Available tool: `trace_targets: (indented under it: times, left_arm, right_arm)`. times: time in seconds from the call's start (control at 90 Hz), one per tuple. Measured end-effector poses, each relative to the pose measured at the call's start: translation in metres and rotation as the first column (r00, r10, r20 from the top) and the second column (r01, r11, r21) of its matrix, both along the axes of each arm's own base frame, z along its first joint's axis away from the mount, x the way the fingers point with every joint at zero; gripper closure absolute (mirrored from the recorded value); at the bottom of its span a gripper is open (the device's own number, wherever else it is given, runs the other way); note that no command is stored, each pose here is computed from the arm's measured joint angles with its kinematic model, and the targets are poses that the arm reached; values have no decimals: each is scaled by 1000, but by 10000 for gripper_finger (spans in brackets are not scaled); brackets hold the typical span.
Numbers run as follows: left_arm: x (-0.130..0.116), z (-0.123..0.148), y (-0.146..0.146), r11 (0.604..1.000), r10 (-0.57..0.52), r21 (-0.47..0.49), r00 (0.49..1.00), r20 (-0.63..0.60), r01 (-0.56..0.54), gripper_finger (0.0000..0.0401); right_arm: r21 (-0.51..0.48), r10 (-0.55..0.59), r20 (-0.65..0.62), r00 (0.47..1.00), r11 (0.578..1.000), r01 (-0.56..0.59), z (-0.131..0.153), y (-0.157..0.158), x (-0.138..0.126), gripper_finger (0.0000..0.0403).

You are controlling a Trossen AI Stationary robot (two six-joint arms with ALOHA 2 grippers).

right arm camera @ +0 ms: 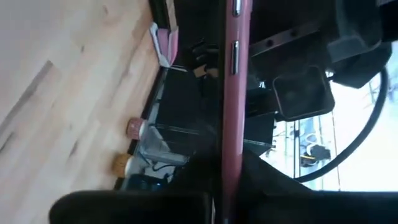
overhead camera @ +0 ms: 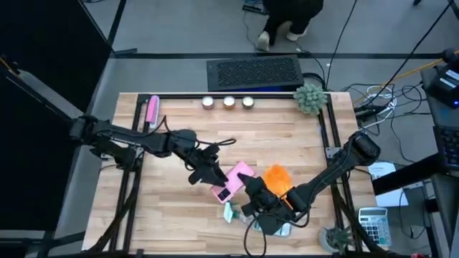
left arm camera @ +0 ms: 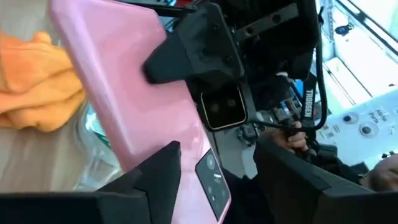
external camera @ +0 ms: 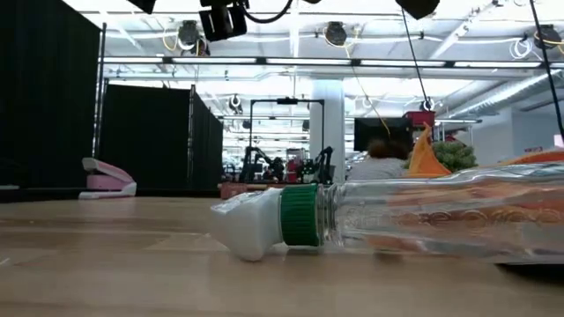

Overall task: Apply microfiber cloth
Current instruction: Spray the back of the cellphone using the spray bottle

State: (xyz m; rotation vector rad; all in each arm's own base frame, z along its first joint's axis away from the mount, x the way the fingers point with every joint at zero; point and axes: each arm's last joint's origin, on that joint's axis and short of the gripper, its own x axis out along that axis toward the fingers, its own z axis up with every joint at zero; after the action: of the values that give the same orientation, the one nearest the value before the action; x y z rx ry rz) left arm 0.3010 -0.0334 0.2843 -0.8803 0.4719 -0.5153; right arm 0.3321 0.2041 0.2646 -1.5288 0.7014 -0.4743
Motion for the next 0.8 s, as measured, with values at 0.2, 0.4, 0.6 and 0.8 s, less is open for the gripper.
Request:
trace_targets:
  times: [0.2,0.4,0.6,0.8]
  left_arm:
    - [-13,15,15,999,47,3,998,36,-48,213]
    - [-14,8,20,996,82,40,996,-29,-81,212]
    - [-2,-8,5,1000,6,22,998,-63,-5,212]
    - [5,-12,-6,998,-64,11,998,-30,64,227]
  right_arm:
    - [16,4,42,999,1000,-4,5,10,-8,394]
    - [27,-5,45,999,1000,4,4,6,-5,394]
    - [9,-20,18,1000,1000,20,4,-4,1,393]
    - [-2,-34,-5,999,999,34,3,-15,8,391]
